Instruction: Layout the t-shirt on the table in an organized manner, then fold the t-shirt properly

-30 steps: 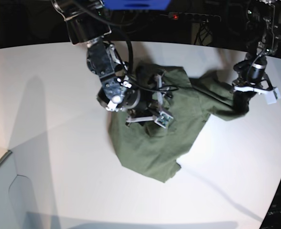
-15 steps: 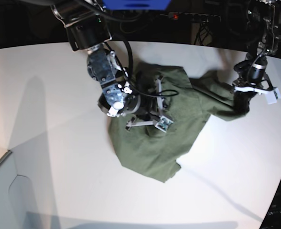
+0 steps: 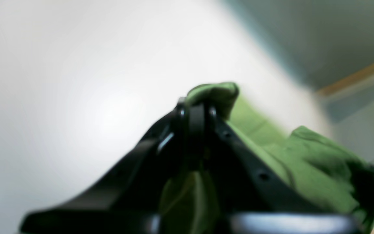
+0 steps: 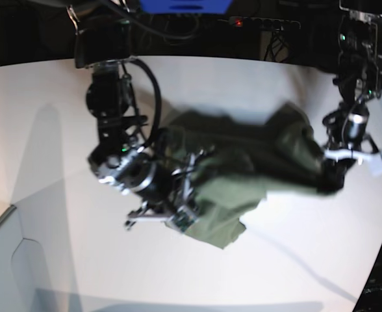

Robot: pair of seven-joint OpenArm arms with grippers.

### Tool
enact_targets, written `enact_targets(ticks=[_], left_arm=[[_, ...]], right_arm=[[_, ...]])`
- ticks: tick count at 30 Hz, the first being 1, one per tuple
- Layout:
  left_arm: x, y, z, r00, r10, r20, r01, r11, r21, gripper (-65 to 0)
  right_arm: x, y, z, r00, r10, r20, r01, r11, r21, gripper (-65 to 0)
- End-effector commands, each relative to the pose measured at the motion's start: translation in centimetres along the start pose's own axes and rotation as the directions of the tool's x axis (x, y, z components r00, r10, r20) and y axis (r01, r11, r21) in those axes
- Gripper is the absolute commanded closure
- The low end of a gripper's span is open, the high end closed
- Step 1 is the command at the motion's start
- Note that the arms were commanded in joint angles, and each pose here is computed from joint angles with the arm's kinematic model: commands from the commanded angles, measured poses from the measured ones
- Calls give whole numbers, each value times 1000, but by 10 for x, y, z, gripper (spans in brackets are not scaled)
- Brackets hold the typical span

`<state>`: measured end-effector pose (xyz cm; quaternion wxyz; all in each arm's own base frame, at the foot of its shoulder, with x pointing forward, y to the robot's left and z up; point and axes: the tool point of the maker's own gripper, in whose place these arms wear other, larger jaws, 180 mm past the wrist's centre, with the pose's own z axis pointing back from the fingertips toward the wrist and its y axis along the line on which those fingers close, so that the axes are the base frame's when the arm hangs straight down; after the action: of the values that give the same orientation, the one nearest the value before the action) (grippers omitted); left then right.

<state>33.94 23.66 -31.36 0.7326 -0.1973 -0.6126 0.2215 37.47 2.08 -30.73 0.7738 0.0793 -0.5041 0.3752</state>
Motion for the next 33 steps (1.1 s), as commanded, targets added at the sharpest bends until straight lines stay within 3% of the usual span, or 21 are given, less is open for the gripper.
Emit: enact_targets(ticks=[1,5,11,16,22,24,28,33], left_arm=[[31,-17,-8,996,-14,85,19,998,-54,-2],[80,-55,-35,979,-7,203,37,989,-143,-2],[161,-113,-58,928,13,371,91,961,-262,-2],[226,-156,-62,869,13,495,172,930,-325,-2],[288,-244,-62,791,-38,611,355,842,-407,-2],[298,-275,-69,777,-53,627,401,810,-428,-3],[295,-324,-94,799,-67,598,422,771,-477,-3],[258,-362,-136,872,-36,487,331,777,-536,-5]], right_arm=[[31,-17,11,995,5,99,0,999,-52,0],[63,-63,49,980,42,194,0,978,-210,0],[114,-107,105,939,147,310,-14,920,-391,0],[139,-120,120,909,198,366,-19,898,-439,0],[172,-119,132,839,258,479,-16,891,-453,0],[178,-121,138,815,253,521,26,883,-469,0],[167,-123,144,799,224,558,99,866,-489,0],[129,-149,162,825,179,536,191,804,-563,0]])
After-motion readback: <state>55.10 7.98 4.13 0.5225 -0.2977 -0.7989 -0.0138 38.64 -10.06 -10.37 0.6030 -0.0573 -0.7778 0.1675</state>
